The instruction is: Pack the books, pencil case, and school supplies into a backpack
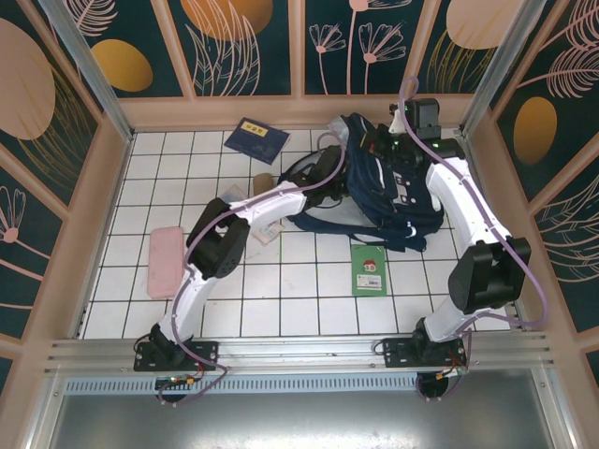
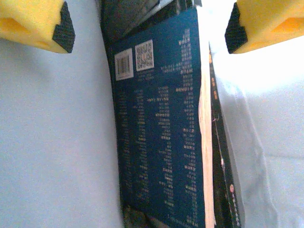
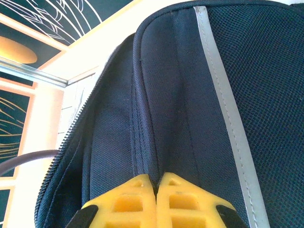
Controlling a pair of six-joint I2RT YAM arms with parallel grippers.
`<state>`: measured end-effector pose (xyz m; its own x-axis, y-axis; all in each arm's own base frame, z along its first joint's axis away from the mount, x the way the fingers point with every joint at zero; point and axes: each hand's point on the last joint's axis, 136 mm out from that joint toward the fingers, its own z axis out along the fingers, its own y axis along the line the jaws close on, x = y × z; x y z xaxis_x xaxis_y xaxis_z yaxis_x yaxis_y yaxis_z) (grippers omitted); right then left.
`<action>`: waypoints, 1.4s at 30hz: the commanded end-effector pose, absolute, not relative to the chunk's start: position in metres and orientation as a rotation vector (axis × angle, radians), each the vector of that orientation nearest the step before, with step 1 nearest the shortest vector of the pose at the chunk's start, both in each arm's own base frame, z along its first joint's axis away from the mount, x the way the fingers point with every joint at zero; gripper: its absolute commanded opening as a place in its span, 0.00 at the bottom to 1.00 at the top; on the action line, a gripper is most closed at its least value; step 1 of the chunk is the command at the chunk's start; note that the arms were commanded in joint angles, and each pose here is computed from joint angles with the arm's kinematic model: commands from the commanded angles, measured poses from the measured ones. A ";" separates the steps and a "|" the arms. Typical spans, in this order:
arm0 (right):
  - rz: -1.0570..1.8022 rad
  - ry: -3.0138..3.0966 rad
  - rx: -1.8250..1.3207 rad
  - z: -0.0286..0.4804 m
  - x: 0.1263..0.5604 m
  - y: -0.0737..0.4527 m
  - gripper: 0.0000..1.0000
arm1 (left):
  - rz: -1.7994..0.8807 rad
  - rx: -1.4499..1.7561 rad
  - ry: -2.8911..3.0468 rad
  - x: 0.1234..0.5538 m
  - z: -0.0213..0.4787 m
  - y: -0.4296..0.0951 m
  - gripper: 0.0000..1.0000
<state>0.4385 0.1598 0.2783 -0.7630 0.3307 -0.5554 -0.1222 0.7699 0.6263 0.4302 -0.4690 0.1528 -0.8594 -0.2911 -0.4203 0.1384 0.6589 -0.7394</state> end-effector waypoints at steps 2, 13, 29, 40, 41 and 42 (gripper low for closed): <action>0.903 2.178 0.106 0.302 0.437 0.160 0.00 | -1.045 -0.096 2.291 0.421 0.196 -0.437 0.83; 0.867 2.271 0.105 0.246 0.427 0.172 0.00 | -0.823 -0.247 2.260 0.427 0.195 -0.305 0.85; 0.820 2.338 0.041 0.234 0.400 0.211 0.78 | -0.763 -0.328 2.181 0.548 0.174 -0.244 0.28; 0.800 2.325 -0.050 0.251 0.371 0.246 0.99 | -0.802 -0.399 2.155 0.635 0.124 -0.236 0.05; 0.796 2.323 -0.054 0.251 0.370 0.247 0.99 | -0.799 -0.405 2.157 0.640 0.119 -0.236 0.06; 0.809 2.319 -0.063 0.251 0.368 0.250 0.99 | -0.792 -0.415 2.161 0.645 0.113 -0.236 0.07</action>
<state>0.3718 0.2524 0.2322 -0.8014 0.1456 -0.5802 -0.2474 0.8024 0.5431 0.6311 -0.2351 0.1147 -0.6470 -0.5094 -0.5674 -0.0401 0.7658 -0.6419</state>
